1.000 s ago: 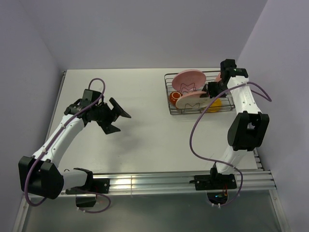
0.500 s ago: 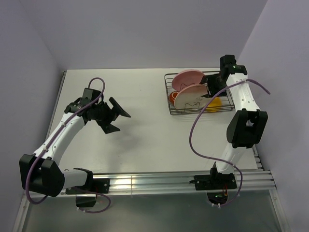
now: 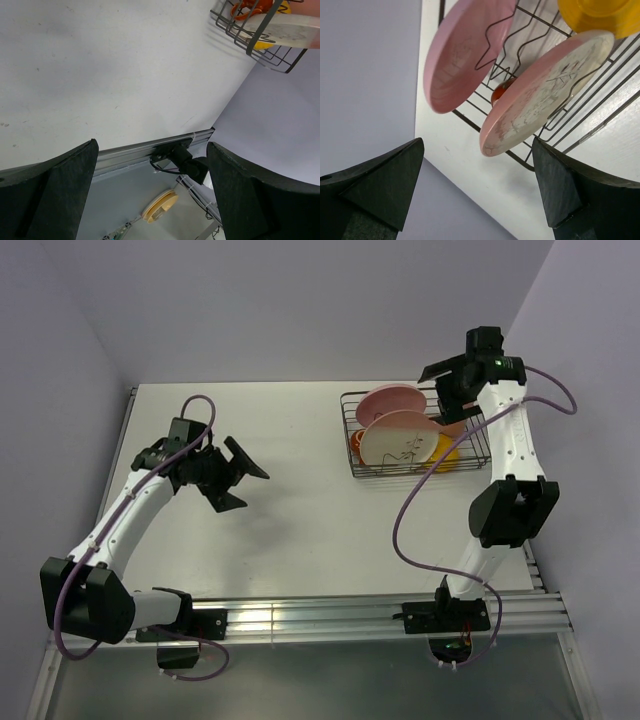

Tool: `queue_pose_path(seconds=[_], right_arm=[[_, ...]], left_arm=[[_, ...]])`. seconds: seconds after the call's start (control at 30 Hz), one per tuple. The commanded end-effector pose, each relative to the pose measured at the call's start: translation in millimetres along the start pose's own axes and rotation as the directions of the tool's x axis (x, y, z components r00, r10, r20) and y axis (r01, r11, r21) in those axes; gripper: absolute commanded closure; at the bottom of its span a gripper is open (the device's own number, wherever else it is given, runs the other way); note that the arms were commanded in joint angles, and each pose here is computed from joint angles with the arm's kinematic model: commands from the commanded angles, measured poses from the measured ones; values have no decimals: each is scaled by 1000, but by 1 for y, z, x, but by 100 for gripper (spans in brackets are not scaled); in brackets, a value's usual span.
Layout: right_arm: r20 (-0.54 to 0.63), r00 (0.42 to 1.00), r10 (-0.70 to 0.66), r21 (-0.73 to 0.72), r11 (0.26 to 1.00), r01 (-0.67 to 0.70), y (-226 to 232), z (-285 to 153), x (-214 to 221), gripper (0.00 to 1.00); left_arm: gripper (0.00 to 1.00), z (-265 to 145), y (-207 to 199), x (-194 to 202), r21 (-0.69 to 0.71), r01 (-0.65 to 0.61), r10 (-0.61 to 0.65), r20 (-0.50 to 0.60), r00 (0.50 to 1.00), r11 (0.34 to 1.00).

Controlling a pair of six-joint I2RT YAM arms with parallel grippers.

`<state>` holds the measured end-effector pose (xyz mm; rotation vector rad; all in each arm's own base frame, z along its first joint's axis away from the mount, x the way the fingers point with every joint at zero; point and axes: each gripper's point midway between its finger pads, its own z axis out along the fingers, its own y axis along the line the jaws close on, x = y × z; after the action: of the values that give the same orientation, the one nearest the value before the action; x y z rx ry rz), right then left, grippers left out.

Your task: Load the mixed dishes into the dish rack

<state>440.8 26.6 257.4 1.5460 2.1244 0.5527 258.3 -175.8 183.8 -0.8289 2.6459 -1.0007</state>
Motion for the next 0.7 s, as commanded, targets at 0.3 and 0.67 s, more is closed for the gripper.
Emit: queue_pose_path(seconds=[0.3, 0.67], right_arm=[[165, 940, -300, -136, 937, 323, 13, -101, 6, 0], [169, 696, -698, -24, 703, 711, -50, -119, 81, 0]], left_arm=[[2, -25, -27, -5, 79, -83, 78, 60, 995, 993], [1, -40, -25, 0, 96, -159, 149, 103, 983, 983]])
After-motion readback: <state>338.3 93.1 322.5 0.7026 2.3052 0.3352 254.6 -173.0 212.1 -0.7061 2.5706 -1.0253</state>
